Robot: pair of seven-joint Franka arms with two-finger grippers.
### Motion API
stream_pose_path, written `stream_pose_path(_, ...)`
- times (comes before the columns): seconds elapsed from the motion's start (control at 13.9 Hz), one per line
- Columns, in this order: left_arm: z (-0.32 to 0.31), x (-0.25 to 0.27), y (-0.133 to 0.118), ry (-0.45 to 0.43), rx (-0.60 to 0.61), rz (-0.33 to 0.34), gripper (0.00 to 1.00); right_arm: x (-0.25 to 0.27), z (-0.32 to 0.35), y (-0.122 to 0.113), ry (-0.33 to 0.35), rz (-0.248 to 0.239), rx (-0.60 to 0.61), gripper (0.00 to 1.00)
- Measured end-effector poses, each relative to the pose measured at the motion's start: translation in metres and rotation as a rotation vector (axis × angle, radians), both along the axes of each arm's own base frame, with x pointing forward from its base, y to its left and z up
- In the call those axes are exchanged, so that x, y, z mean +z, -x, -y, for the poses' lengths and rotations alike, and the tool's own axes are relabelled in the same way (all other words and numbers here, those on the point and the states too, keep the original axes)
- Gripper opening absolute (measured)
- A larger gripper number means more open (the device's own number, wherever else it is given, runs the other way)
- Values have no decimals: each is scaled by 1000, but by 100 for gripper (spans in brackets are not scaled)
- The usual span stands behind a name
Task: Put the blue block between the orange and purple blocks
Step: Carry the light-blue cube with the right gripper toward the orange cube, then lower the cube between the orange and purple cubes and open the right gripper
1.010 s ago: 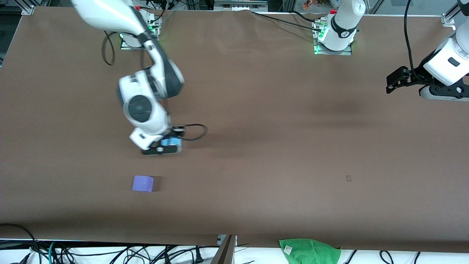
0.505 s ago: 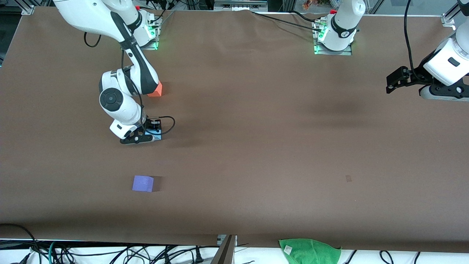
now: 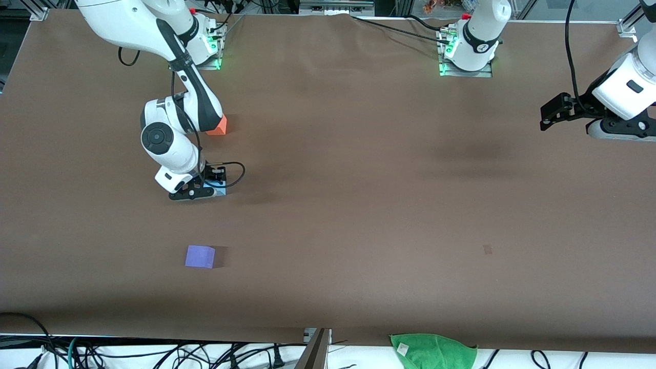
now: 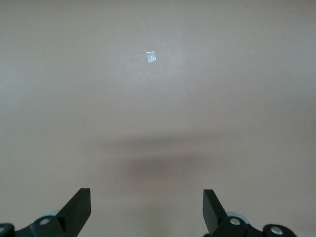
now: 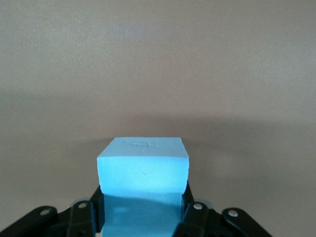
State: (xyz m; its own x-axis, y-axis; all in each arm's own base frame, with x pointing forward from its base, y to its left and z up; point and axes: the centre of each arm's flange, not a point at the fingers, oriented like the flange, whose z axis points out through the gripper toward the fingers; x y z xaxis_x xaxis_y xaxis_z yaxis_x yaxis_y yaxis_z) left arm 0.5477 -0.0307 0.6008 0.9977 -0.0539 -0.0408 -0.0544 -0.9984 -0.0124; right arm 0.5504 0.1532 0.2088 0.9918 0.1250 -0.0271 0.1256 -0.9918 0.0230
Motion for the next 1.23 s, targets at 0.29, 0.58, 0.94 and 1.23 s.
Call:
stream_pose_path(0.29,0,0,0,0,0,0,100,0,12,-3,-8,-1,-34,59)
stream_pose_path(0.58,0,0,0,0,0,0,100,0,13,-4,-15,-3,-48,63)
stream_pose_path(0.94,0,0,0,0,0,0,100,39,-3,-23,-34,23,-44,100)
stream_pose_path(1.23,1,0,0,0,-2,0,100,145,-12,-52,-45,26,-43,100)
